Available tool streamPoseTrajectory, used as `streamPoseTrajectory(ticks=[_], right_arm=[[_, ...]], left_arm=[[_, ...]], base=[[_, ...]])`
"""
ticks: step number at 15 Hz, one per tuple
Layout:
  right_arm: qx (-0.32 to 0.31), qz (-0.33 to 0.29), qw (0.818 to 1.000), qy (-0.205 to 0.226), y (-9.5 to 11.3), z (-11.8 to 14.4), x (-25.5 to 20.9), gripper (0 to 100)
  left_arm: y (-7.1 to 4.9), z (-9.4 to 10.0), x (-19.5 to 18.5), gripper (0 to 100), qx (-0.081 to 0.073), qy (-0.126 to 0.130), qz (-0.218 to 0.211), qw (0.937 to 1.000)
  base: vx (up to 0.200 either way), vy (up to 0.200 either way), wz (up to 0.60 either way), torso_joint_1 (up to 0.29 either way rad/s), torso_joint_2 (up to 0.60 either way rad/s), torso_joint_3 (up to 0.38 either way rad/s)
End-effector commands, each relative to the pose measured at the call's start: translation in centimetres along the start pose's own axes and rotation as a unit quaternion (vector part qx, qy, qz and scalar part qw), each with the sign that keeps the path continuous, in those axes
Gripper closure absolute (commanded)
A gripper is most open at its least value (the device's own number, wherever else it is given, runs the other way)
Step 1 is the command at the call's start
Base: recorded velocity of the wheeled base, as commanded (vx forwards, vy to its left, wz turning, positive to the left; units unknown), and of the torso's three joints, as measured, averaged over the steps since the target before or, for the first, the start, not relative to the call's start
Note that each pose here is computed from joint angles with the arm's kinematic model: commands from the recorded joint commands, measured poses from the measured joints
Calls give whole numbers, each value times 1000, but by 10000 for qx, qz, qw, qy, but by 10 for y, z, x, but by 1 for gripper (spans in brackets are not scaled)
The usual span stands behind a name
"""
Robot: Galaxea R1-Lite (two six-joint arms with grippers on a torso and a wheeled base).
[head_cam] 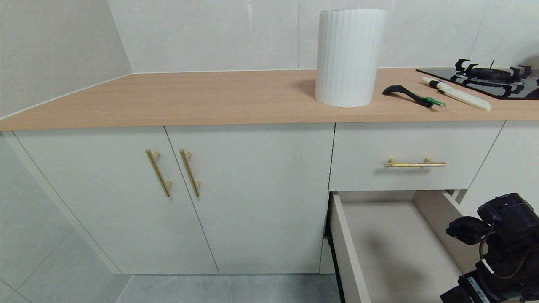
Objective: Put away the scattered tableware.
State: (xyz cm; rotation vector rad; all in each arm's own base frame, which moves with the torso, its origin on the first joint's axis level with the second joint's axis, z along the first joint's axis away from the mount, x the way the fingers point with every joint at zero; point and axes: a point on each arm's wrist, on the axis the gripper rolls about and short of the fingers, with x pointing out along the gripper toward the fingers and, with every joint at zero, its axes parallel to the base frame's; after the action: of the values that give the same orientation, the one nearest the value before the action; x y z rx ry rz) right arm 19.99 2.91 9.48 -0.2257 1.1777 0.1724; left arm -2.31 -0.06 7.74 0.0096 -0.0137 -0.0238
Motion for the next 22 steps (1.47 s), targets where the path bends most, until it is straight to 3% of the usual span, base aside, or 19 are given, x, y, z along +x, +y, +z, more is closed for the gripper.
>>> streamPoseTrajectory(ticks=[1,4,6,7,10,14,18,22], right_arm=[[-37,-6,9999,-102,1,2,-4,0],[-23,-40,9991,-429,0,6,-17,0],[18,-47,9945,-1045,-1,4,-44,0],[119,-100,9874,-1573,-2,4,-66,0],[154,-260,9665,-2550,-4,0,-111,0],[87,-343,9495,-3117,-6,1,-138,0],[24,-173,9432,-3317,-7,19,-147,0],[25,-237,9267,-3750,-14,61,-169,0]], left_arm=[[0,0,0,0,-1,-1,4,10000],[0,0,0,0,-1,-1,-4,10000],[0,0,0,0,-1,-1,4,10000],[0,0,0,0,-1,-1,4,10000],[0,0,0,0,-1,-1,-4,10000],[0,0,0,0,-1,-1,4,10000],[0,0,0,0,-1,-1,4,10000],[0,0,0,0,-1,-1,4,10000]], base=[[0,0,0,0,0,0],[0,0,0,0,0,0],[0,0,0,0,0,0],[0,0,0,0,0,0],[0,0,0,0,0,0],[0,0,0,1,-44,-44],[0,0,0,45,-283,-325],[0,0,0,91,-507,-339]])
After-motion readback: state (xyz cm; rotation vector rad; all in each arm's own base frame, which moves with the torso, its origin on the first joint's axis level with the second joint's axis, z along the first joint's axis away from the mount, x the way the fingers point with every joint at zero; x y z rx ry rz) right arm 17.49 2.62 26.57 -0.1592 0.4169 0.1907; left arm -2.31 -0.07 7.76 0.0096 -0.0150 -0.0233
